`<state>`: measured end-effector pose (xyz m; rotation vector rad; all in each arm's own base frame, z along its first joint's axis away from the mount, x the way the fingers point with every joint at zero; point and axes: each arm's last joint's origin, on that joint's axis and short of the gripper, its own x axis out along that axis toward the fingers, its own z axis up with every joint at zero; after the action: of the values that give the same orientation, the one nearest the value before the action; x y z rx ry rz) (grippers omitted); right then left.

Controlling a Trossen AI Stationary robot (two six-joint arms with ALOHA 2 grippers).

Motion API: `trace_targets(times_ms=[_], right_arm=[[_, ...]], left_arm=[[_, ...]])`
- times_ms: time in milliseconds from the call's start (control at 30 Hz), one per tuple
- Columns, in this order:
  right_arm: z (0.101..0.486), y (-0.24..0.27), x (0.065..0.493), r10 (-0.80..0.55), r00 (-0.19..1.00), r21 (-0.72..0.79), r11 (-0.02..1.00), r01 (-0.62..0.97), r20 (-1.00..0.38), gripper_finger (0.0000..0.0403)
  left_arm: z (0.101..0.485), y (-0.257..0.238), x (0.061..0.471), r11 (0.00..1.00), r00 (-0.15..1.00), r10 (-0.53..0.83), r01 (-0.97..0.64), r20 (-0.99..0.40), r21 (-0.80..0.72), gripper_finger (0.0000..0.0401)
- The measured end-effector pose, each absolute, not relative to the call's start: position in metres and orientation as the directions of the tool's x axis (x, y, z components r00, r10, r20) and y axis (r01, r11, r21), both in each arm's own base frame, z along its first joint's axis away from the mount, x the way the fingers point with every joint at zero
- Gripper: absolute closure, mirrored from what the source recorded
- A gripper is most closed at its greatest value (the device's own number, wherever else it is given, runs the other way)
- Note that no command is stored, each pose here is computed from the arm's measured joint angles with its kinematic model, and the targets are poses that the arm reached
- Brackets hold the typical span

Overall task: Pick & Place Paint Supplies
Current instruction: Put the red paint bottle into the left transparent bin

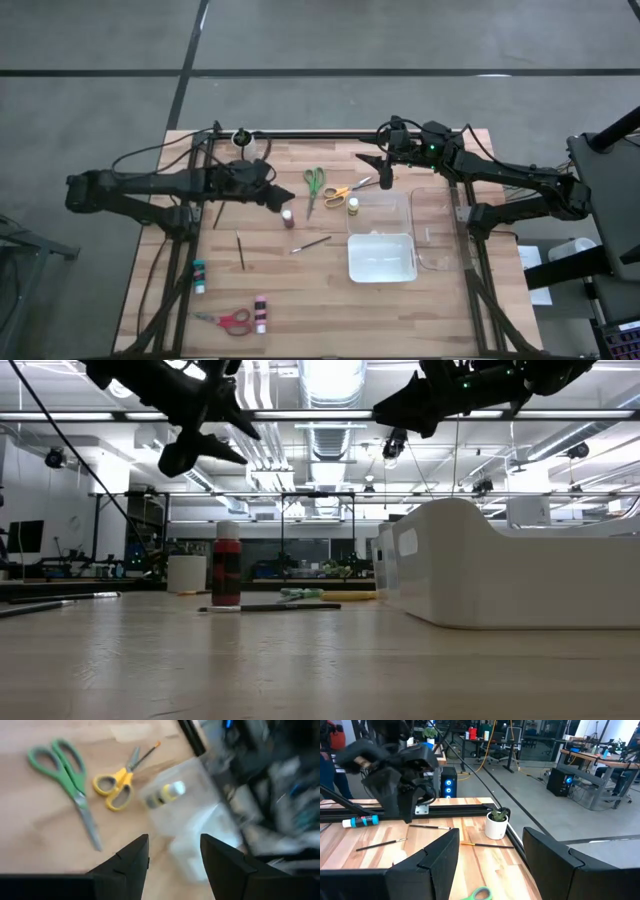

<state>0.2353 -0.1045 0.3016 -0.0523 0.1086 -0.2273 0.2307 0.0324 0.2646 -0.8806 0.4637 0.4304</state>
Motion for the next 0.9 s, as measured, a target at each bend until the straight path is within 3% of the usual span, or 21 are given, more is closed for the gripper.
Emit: trace_targets(times_ms=[67,400,700,900], right_arm=[[0.302,-0.104,0.235,-0.227,0.969,-0.064,0.973,0.222,-0.102,0.0186],[0.302,-0.104,0.235,-0.228,0.968,-0.064,0.973,0.222,-0.102,0.0186],[0.302,-0.104,0.235,-0.228,0.968,-0.064,0.973,0.222,-0.102,0.0186],[0.302,-0.104,0.235,-0.227,0.968,-0.064,0.973,0.222,-0.102,0.0186]], left_arm=[[0.263,0.033,0.23,0.637,0.808,0.17,-0.527,-0.564,-0.563,0.0218],[0.267,0.033,0.23,0.813,0.813,0.201,-0.449,-0.546,-0.37,0.0218],[0.278,0.027,0.239,0.892,0.837,0.105,-0.318,-0.536,-0.321,0.0218],[0.293,0.026,0.261,0.942,0.733,0.025,-0.245,-0.68,-0.229,0.0218]])
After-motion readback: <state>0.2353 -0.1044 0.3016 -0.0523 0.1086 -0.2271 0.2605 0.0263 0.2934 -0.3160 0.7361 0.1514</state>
